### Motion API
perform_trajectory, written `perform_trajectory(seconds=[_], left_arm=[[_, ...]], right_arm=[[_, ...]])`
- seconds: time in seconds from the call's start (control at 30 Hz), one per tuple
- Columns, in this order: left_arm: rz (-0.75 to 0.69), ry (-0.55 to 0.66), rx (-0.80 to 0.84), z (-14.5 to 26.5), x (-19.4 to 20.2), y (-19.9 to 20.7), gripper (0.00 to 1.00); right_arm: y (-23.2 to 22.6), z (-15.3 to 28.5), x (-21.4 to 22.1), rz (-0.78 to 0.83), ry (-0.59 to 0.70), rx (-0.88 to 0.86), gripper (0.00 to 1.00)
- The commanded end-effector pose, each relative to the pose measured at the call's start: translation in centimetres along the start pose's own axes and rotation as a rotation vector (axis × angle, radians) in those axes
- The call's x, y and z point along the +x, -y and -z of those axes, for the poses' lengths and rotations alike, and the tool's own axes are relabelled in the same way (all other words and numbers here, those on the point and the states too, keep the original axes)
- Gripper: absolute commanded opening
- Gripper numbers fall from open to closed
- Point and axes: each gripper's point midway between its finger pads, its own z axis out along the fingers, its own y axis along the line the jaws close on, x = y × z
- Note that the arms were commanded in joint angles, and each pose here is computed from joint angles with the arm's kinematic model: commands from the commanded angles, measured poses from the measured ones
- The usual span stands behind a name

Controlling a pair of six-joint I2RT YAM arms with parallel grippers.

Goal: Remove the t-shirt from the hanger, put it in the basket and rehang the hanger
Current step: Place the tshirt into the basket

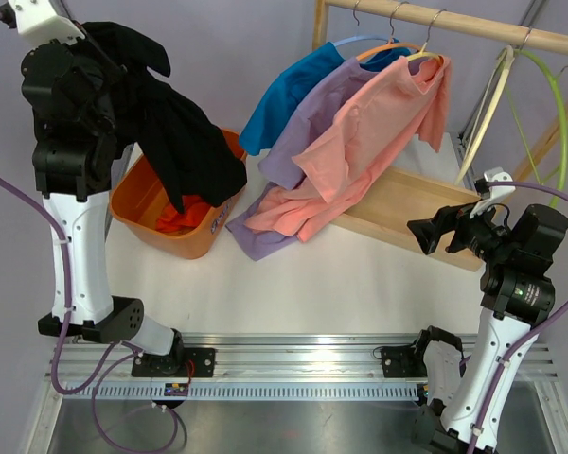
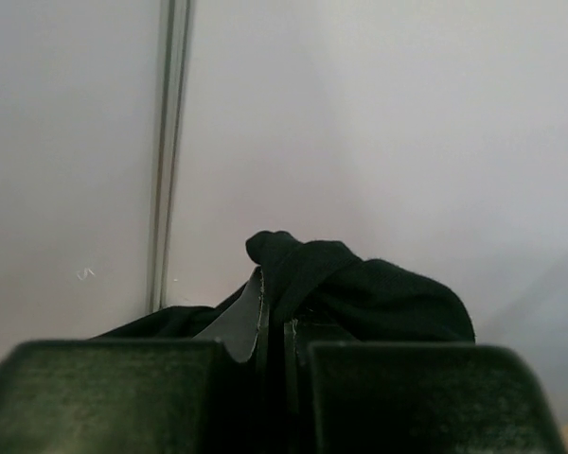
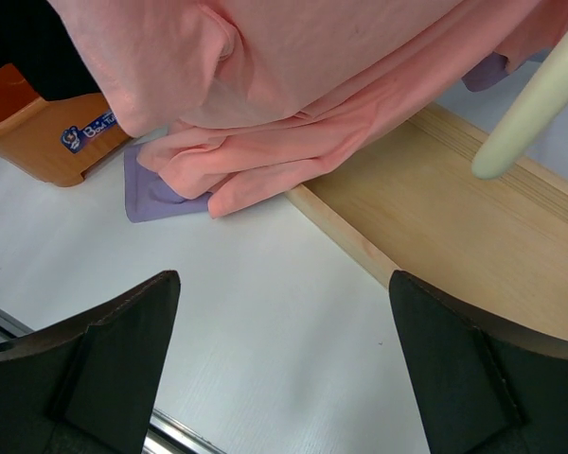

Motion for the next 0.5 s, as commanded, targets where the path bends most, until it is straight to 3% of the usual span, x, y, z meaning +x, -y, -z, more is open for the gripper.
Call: perform_trajectory(seconds=[0.0,0.13,0.17,0.23,0.27,0.47], left_arm=[[0.073,0.03,0.111,0.5,-1.2,1.8,0.0],[0.067,-0.153,0.158,-0.2,5.7,2.5,0.0],[0.046,-0.255,0.157,-0.5,10.4,2.3,0.0],[0.066,-0.335,0.182,0.6,13.8,2.3,0.0],[0.042,-0.429,0.143,0.8,19.1,1.0,0.0],[0.017,-0.663,0.004,2.3,31.9,-4.3,0.0]], right_arm=[[-0.3,0.0,-1.2,0.027,0.033,-0.025,0.99],[-0.6,0.1,-1.1,0.03,0.03,-0.032,1.0],[-0.6,0.1,-1.0,0.027,0.026,-0.032,0.99],[-0.8,0.2,-1.0,0.034,0.026,-0.037,0.99],[-0.9,0.2,-0.9,0.03,0.021,-0.041,1.0],[-1.3,0.3,-1.0,0.037,0.017,-0.068,0.99]])
